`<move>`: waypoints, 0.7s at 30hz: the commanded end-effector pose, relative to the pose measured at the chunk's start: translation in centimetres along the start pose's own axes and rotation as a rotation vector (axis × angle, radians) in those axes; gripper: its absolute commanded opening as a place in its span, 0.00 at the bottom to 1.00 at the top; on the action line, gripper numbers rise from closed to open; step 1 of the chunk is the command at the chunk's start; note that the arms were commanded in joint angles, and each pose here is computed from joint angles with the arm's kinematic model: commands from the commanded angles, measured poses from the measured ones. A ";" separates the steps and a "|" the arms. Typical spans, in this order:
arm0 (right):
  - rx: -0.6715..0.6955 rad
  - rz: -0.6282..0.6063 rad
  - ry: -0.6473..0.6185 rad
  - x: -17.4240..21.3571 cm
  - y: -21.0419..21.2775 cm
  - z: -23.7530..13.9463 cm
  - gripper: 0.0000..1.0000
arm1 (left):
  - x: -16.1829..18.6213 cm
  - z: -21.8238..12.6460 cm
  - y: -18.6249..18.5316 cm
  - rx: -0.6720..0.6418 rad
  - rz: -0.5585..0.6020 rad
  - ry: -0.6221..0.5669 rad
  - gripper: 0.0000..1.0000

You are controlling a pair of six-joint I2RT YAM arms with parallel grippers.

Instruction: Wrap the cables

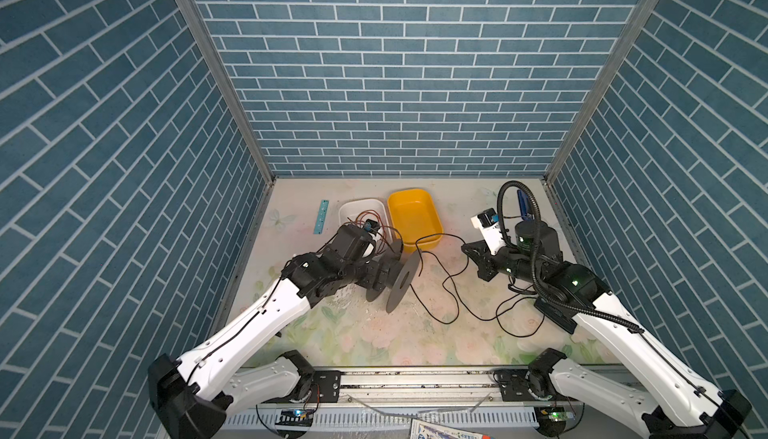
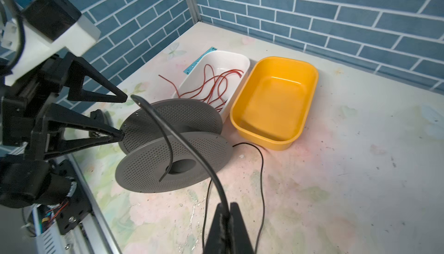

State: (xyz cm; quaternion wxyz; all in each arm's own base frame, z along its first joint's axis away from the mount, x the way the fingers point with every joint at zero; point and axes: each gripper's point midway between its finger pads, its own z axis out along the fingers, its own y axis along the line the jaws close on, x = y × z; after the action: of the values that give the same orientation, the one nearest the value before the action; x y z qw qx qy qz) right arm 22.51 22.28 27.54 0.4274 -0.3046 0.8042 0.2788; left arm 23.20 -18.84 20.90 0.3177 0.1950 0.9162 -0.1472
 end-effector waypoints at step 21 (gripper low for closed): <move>-0.118 0.057 0.136 1.7 7.4 8.2 0.00 | 8.1 -3.2 3.3 -0.076 -0.242 0.064 0.77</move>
State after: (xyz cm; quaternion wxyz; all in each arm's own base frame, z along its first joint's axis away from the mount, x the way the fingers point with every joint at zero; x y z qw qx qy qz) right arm 18.74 32.17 21.37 0.3029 -0.3593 0.8209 0.3244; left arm 17.71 -13.65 18.36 0.2852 0.0861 0.9409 -0.1612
